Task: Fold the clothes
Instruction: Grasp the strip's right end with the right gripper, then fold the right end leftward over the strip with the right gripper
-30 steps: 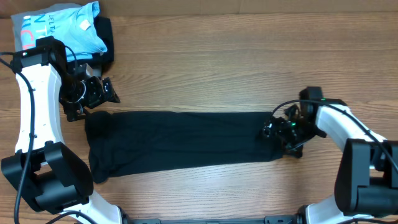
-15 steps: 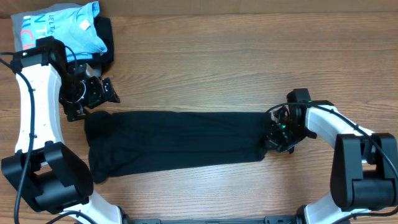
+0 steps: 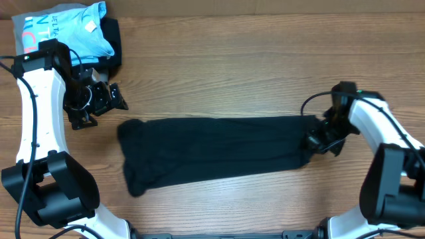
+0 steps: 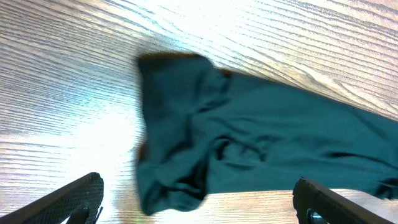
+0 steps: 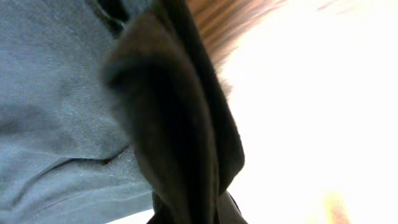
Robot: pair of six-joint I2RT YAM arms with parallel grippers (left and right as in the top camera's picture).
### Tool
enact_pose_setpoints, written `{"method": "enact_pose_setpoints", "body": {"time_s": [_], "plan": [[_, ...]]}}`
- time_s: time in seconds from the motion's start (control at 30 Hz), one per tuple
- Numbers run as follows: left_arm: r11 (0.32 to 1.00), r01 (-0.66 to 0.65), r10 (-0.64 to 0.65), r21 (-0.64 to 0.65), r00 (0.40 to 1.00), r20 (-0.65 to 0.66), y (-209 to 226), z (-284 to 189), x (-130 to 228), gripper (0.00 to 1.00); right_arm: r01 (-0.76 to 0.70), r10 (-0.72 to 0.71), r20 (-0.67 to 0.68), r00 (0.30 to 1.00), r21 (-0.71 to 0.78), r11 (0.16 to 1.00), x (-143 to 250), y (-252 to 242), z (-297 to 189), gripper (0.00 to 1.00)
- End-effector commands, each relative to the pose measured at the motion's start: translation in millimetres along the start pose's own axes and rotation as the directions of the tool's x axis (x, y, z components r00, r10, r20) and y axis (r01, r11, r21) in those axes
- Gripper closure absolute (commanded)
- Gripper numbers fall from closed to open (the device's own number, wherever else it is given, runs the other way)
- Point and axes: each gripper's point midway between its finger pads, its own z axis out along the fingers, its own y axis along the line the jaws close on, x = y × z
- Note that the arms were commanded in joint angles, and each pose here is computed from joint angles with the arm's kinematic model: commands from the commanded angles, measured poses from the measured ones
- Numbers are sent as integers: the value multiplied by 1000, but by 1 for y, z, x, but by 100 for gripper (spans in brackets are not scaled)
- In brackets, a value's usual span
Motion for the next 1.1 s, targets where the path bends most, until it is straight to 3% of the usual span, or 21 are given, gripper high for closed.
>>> {"method": "enact_pose_setpoints", "body": {"time_s": [0.0, 0.37, 0.6, 1.07], "plan": [[1000, -19, 19, 11, 1000, -6, -2, 1, 4, 0, -31, 19, 172, 985, 63, 998, -16, -7, -43, 96], [1000, -29, 29, 11, 1000, -5, -6, 2, 3, 0, 216, -225, 206, 952, 68, 974, 25, 52, -49, 96], [997, -73, 73, 9, 997, -4, -20, 6, 4, 0, 436, -436, 199, 878, 42, 899, 68, 108, -32, 96], [991, -134, 134, 1, 991, 2, -37, 12, 5, 0, 657, -644, 169, 746, -27, 753, 137, 158, -11, 96]]}}
